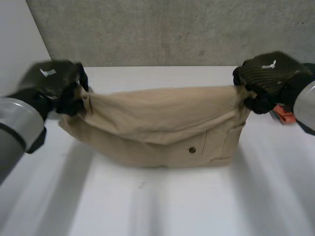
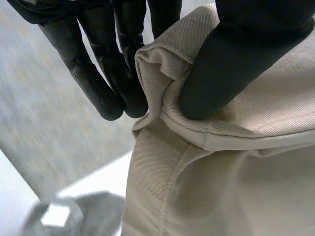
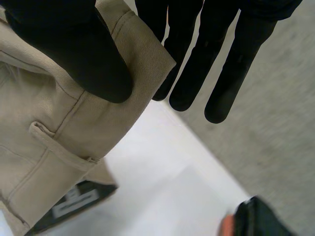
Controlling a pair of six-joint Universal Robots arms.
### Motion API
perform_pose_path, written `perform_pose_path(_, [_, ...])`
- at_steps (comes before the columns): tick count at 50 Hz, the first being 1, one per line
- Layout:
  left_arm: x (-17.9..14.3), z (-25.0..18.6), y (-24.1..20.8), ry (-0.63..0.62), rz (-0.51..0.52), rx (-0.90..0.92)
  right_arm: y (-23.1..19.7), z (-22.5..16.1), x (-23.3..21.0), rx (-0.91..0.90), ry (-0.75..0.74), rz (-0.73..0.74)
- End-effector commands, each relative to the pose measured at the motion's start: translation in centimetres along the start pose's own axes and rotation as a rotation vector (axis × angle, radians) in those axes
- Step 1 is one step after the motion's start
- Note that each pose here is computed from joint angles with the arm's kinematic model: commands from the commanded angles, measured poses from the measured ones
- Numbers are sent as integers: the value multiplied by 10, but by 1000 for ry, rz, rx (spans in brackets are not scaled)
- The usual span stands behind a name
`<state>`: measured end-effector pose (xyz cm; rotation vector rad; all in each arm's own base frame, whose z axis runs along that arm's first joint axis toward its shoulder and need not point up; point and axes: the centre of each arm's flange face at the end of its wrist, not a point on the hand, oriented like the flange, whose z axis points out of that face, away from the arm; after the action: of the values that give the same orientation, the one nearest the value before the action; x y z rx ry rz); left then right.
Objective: Fold the laundry.
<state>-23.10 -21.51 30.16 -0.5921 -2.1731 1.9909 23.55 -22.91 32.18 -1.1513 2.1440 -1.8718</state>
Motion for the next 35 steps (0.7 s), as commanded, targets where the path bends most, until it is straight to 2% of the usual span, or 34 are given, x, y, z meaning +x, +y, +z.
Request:
perform_pose_path(1, [12, 41, 66, 0, 24, -239, 44, 50, -15, -151, -88, 40])
perform_pose_path(9, [21, 73, 114, -12, 42, -387, 87, 90, -43, -258, -101, 52])
perform_pose_path(14, [29, 69, 114, 6, 58, -414, 96, 94, -50, -290, -62, 31])
perform_pose_path(18, [27, 64, 105, -6, 59, -388, 90, 90, -45, -269, -19, 21])
perform_pose_path(26, [4, 41, 64, -66, 51, -237, 63, 63, -26, -160, 34, -41])
perform_pose_path(30, [-1, 32, 57, -43, 95, -178, 57, 50, -24, -130, 6, -99])
perform_pose_path(35, [3, 25, 69, 73, 236, -152, 63, 39, -34, -129, -106, -132])
